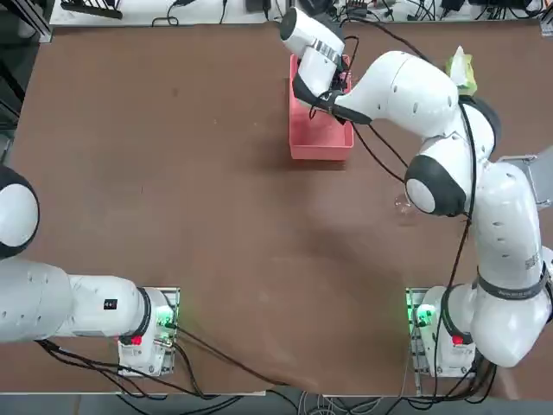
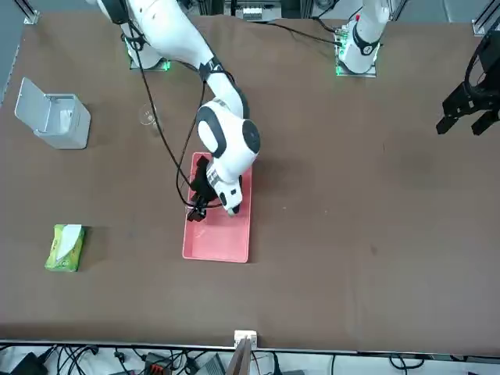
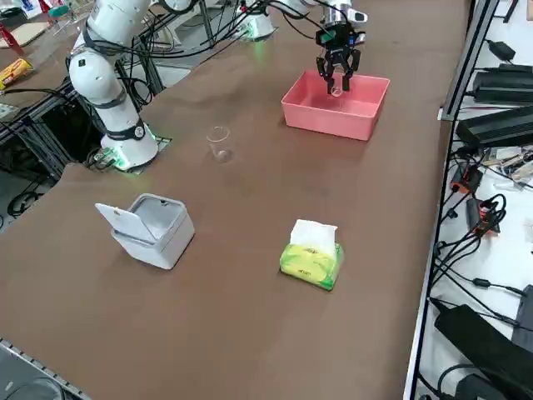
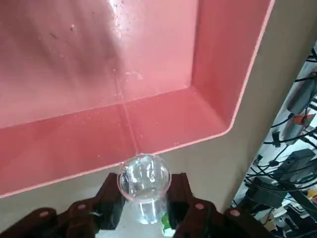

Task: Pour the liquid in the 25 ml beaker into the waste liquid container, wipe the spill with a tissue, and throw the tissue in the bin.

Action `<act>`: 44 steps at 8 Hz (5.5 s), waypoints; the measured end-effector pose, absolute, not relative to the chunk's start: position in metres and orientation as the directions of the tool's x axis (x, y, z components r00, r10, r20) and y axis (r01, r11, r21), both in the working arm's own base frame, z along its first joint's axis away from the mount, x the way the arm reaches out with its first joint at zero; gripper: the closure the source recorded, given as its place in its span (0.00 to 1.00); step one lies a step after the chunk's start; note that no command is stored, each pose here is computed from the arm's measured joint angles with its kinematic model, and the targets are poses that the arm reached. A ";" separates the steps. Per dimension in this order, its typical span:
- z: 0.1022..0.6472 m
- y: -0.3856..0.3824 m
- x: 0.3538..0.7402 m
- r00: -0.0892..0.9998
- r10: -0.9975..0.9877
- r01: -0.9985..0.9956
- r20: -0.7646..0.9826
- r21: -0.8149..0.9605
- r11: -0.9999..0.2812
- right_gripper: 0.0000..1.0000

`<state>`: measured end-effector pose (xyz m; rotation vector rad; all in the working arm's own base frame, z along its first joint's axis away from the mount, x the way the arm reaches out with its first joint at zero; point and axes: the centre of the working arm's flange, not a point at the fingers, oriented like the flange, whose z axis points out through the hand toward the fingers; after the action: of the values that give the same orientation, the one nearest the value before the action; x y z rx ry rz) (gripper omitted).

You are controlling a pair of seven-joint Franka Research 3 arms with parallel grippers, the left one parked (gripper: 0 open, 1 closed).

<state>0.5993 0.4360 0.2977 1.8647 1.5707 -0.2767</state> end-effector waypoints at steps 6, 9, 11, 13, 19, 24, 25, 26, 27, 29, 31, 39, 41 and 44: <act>0.283 0.445 0.591 0.271 0.760 0.920 -0.591 0.391 -0.024 0.53; 0.275 0.452 0.585 0.278 0.748 0.911 -0.603 0.412 -0.007 0.53; 0.271 0.457 0.581 0.279 0.742 0.908 -0.609 0.418 0.002 0.53; 0.266 0.457 0.581 0.281 0.739 0.907 -0.612 0.421 0.004 0.53; 0.278 0.442 0.593 0.338 0.749 0.908 -0.571 0.407 -0.100 0.53; 0.370 0.369 0.638 0.514 0.791 0.856 -0.332 0.249 -0.453 0.53; 0.387 0.342 0.651 0.542 0.790 0.840 -0.288 0.200 -0.504 0.53; 0.404 0.310 0.665 0.559 0.791 0.829 -0.249 0.156 -0.537 0.53; 0.419 0.280 0.676 0.566 0.797 0.824 -0.211 0.116 -0.555 0.53; 0.443 0.228 0.691 0.552 0.820 0.833 -0.151 0.056 -0.551 0.53; 0.457 0.179 0.700 0.535 0.841 0.843 -0.084 -0.015 -0.537 0.53; 0.398 -0.027 0.700 0.439 0.865 0.892 0.242 -0.235 -0.386 0.53; 0.368 -0.048 0.697 0.379 0.857 0.919 0.349 -0.247 -0.307 0.53; 0.313 -0.066 0.695 0.293 0.837 0.952 0.462 -0.228 -0.207 0.53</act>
<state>0.6945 -0.0660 0.3132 2.8649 2.1744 0.4464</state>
